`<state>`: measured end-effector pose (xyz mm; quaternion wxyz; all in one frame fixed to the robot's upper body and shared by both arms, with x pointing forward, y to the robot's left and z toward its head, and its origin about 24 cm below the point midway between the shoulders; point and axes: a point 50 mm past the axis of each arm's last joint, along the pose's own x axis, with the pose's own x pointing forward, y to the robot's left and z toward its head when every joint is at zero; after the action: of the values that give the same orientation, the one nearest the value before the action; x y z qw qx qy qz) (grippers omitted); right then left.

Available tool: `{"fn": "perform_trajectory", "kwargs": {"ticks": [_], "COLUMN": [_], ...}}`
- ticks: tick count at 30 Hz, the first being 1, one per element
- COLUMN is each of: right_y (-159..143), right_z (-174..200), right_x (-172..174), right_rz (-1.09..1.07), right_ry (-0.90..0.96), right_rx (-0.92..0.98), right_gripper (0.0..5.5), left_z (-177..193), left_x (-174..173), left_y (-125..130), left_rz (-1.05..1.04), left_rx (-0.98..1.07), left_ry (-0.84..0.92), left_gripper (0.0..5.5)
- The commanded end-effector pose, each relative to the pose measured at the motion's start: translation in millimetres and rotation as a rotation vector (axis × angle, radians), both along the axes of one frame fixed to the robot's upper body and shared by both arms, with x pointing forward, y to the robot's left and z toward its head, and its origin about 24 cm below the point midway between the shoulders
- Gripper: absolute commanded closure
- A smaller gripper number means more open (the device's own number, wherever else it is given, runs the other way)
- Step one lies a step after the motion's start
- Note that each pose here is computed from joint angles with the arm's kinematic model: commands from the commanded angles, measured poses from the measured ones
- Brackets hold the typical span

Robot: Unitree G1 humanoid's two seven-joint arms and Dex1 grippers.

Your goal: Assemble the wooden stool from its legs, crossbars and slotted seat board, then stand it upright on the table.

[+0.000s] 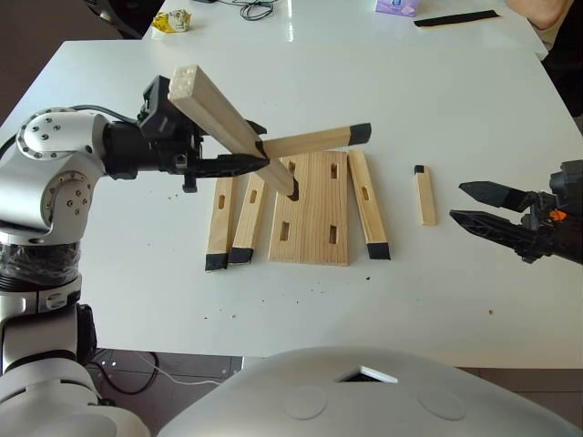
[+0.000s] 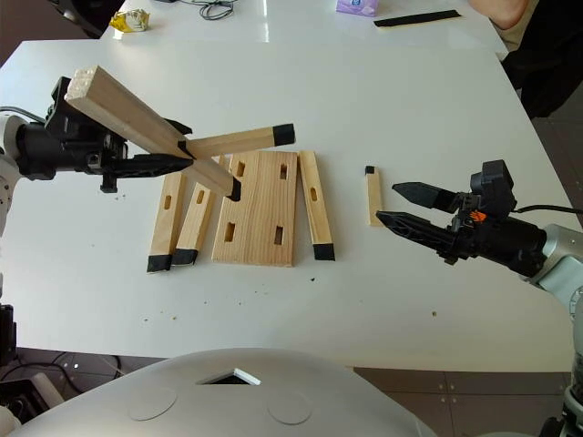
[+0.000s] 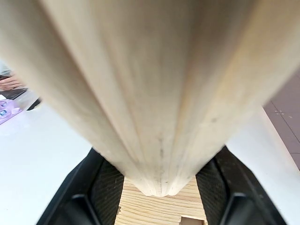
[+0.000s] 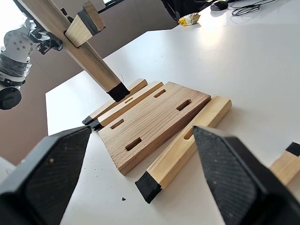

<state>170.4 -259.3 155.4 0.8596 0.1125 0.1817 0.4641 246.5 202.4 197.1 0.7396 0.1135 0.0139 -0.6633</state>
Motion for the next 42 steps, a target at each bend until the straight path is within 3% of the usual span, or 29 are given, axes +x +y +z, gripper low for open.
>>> {"fn": "perform_trajectory", "kwargs": {"ticks": [1,25,42], "right_y": [1,4,2], "right_z": [3,1,-2], "right_x": [1,-2,-8], "right_rz": [0.008,-0.014,-0.064], "right_ry": [-0.007,0.005,0.019], "right_rx": [-0.009,-0.005,-0.002], "right_gripper": [1.53,1.53,1.53], "left_z": [-10,-24,-31], "left_x": [-12,-14,-14], "left_y": [5,-4,6], "left_rz": [-0.039,-0.01,-0.037], "left_rx": [0.073,0.039,0.112], "left_ry": [0.016,0.016,0.023], "left_gripper": [3.44,3.44,3.44]}}
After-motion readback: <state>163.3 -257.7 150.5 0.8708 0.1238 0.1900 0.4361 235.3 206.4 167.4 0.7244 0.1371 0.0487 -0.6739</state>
